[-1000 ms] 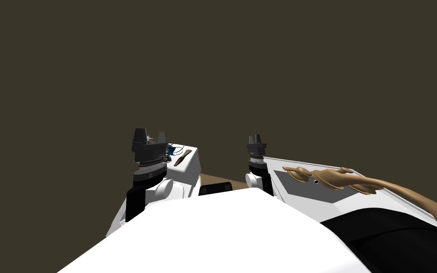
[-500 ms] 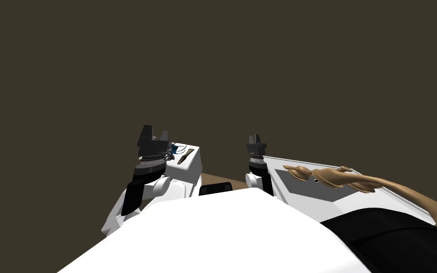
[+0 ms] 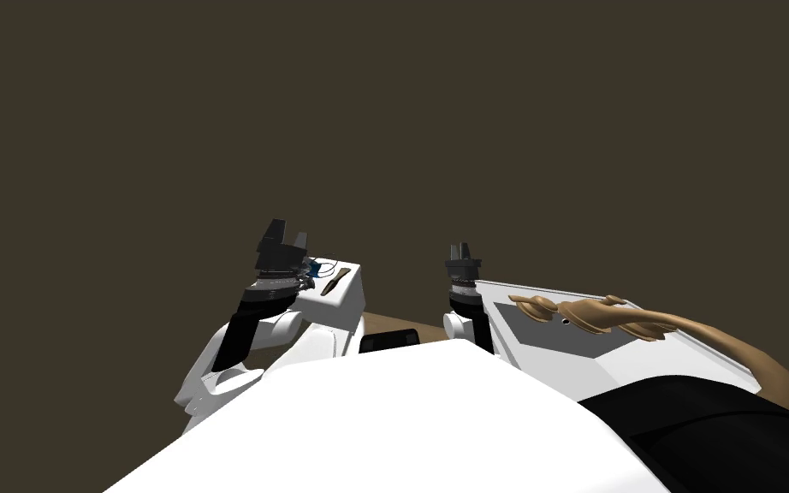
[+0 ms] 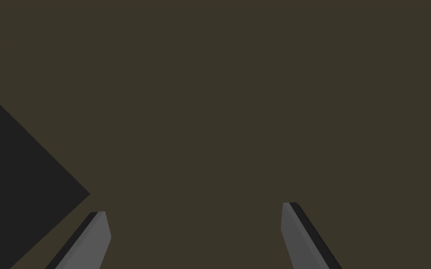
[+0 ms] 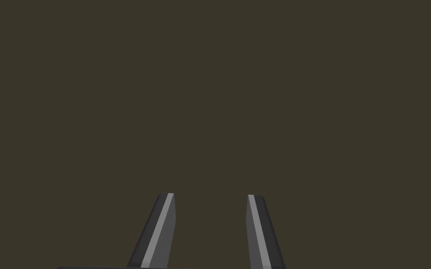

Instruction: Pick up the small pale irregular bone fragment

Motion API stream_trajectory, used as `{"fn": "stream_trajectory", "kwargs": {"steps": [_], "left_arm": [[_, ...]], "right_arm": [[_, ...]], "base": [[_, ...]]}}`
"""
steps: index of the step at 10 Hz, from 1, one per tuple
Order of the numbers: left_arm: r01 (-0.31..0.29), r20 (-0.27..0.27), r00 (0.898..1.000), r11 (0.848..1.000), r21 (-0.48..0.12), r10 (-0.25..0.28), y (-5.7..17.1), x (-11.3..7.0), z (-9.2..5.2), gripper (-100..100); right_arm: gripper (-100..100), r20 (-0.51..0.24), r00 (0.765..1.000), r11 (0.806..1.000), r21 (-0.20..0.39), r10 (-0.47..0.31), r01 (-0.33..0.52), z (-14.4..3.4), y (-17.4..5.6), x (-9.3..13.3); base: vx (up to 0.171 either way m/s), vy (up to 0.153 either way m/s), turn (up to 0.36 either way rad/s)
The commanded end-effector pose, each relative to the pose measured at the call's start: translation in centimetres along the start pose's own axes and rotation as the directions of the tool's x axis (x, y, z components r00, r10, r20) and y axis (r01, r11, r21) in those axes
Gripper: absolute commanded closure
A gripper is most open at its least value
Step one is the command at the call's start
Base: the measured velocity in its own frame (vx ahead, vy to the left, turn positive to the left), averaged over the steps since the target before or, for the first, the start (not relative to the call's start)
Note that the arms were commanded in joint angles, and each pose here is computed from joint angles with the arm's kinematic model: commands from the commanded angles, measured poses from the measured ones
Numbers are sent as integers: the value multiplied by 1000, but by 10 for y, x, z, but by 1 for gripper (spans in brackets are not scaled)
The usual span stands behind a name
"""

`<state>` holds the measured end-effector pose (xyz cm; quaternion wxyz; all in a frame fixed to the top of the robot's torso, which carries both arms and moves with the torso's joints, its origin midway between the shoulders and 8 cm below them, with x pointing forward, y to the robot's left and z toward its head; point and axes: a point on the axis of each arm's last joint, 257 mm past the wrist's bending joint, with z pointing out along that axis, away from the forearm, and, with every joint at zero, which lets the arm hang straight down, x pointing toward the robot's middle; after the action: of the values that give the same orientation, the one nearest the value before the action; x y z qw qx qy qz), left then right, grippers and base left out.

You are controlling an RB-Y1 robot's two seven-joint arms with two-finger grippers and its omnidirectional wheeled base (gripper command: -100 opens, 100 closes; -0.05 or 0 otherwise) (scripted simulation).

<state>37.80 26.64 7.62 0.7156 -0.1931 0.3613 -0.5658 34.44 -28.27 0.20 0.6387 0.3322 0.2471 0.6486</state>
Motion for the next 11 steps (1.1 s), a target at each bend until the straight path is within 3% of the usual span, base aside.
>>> {"fn": "stream_trajectory", "kwargs": {"steps": [1,8,9,11], "left_arm": [[-3,-10,1000,999,-41,2,12,-1,3,-100],[-3,-10,1000,999,-41,2,12,-1,3,-100],[-13,-27,1000,998,-68,11,22,-5,12,-100],[-14,-26,1000,996,-84,11,26,-6,12,-100]], "right_arm": [[0,0,1000,1000,0,0,0,0,0,0],[0,0,1000,1000,0,0,0,0,0,0],[0,0,1000,1000,0,0,0,0,0,0],[0,0,1000,1000,0,0,0,0,0,0]], "base": [[-25,5,6],[-4,-1,8],[0,0,0],[-14,14,-46]]}}
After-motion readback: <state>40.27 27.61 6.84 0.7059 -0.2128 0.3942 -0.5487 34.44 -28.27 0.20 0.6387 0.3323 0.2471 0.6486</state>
